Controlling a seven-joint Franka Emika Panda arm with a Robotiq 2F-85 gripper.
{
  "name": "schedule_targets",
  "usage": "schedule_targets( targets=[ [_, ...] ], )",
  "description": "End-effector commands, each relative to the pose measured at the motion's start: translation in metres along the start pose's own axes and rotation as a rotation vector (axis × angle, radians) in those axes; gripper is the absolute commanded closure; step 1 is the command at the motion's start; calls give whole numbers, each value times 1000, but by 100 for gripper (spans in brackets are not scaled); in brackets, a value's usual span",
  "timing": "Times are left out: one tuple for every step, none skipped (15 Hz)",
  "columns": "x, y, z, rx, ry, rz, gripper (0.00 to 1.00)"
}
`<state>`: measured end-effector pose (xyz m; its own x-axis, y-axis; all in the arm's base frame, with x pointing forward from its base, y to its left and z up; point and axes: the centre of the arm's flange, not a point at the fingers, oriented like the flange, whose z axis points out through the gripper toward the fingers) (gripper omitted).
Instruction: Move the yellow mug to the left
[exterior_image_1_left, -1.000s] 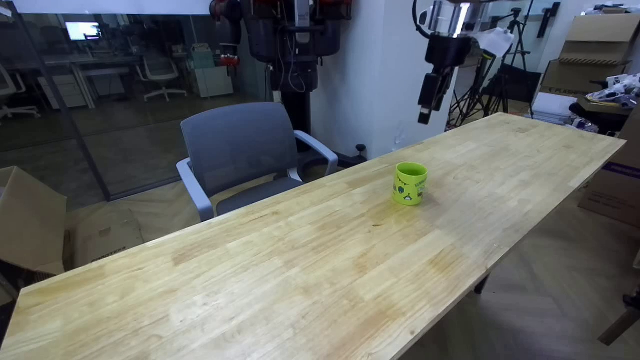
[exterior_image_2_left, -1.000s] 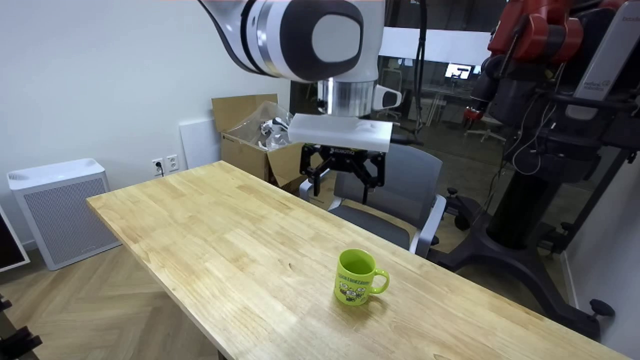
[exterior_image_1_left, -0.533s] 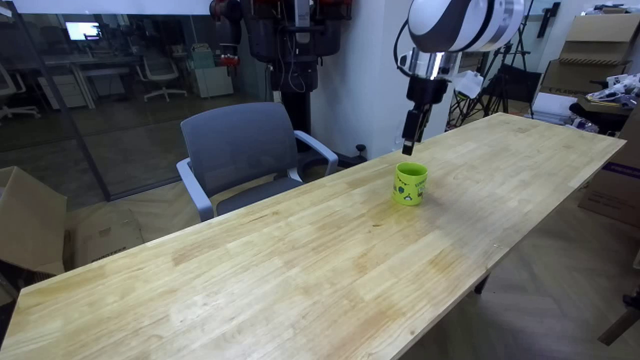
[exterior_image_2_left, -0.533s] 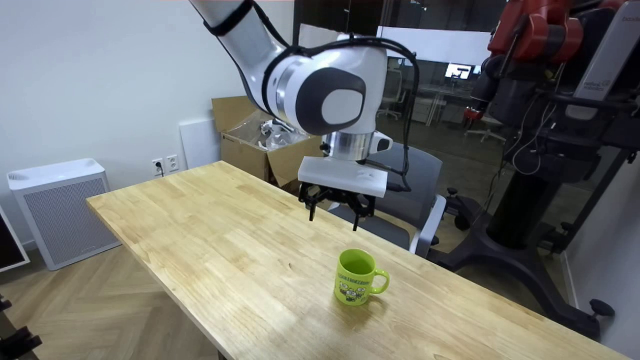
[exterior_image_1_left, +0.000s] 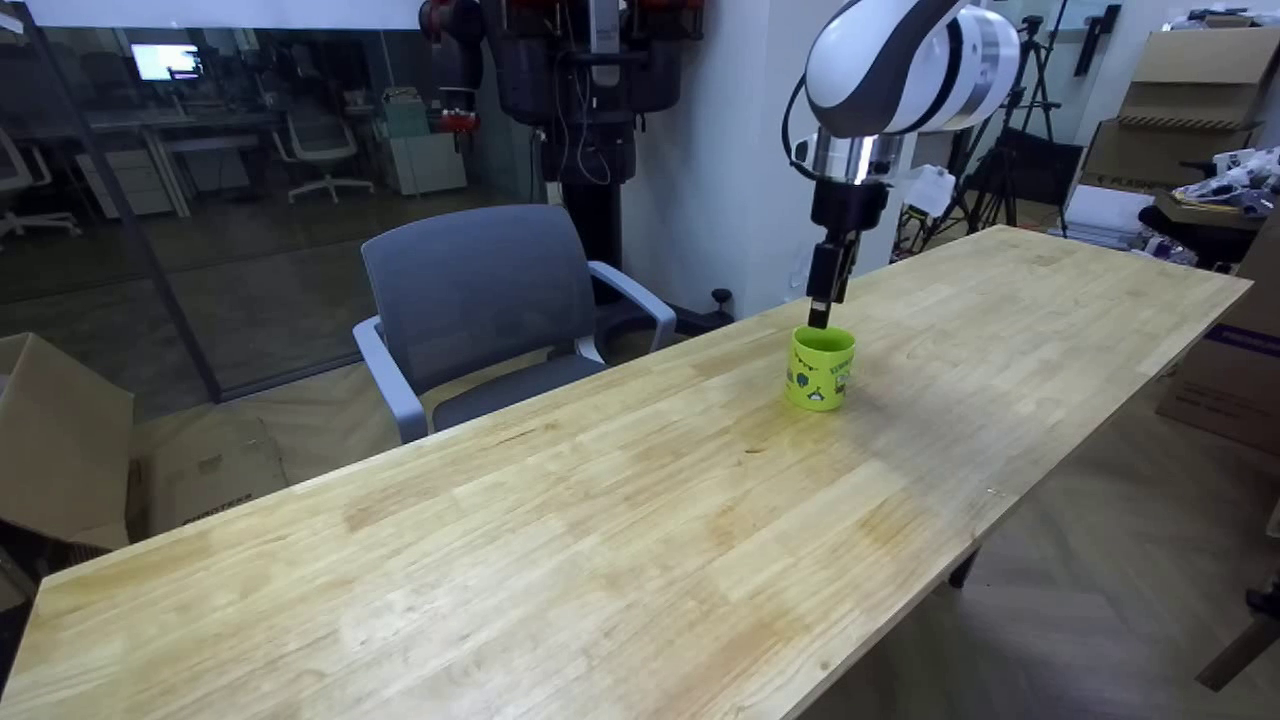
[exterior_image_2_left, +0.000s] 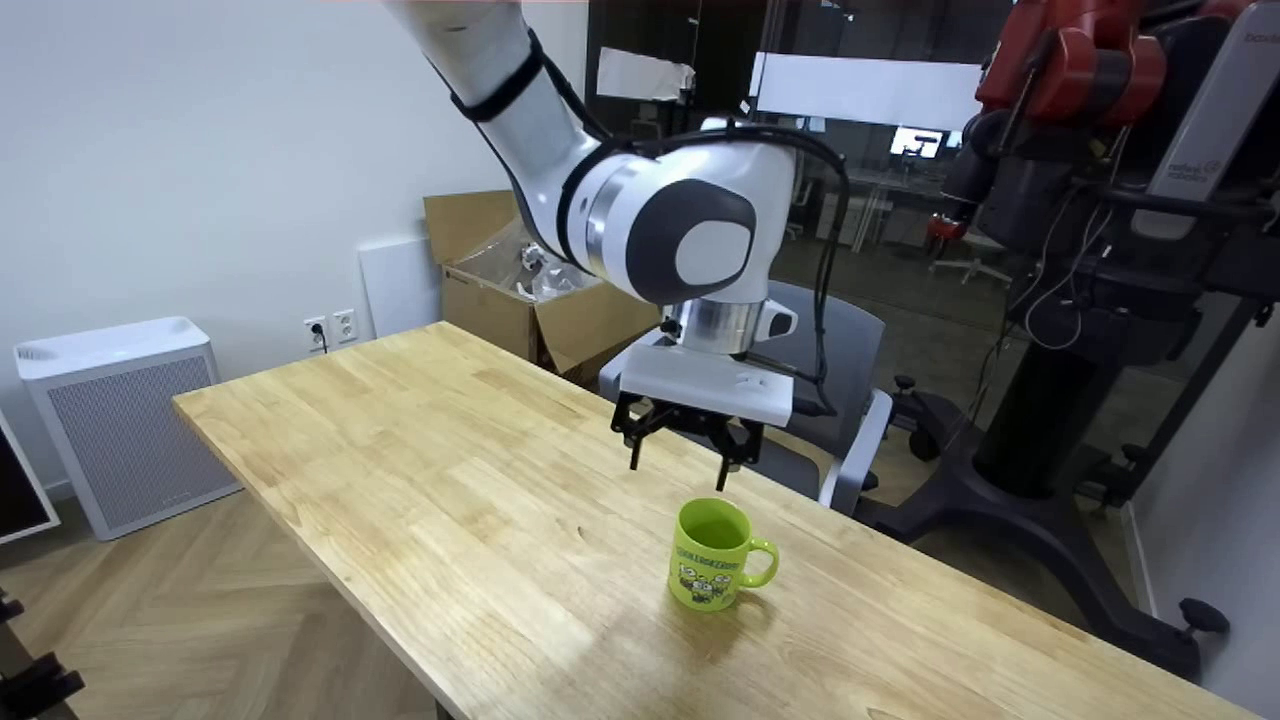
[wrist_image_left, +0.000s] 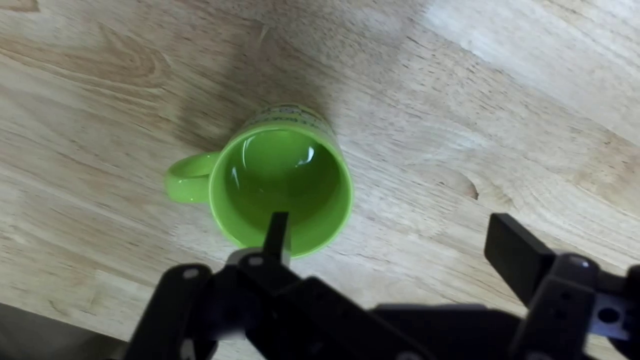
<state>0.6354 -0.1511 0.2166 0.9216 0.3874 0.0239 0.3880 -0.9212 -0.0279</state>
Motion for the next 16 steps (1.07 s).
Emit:
schedule_targets(
  targets=[
    [6,14,15,-2,-4,13,0],
    [6,16,22,-1,-6,14,0],
    [6,19,28,-2,-9,15,0],
    [6,21,34,-2,-14,14,0],
    [6,23,40,-2,-18,17,0],
    [7,25,46,2,-24,15,0],
    [8,27,51,6,-31,16,0],
    [8,29,56,8,-37,16,0],
    [10,30,61,11,-43,12,0],
    [11,31,65,12,-49,10,0],
    [13,32,69,13,-53,9,0],
    [14,33,72,13,-54,10,23],
    [15,34,74,11,-53,9,26],
    [17,34,76,7,-53,8,32],
    [18,35,77,5,-54,4,40],
    [19,36,78,1,-54,1,47]
  ],
)
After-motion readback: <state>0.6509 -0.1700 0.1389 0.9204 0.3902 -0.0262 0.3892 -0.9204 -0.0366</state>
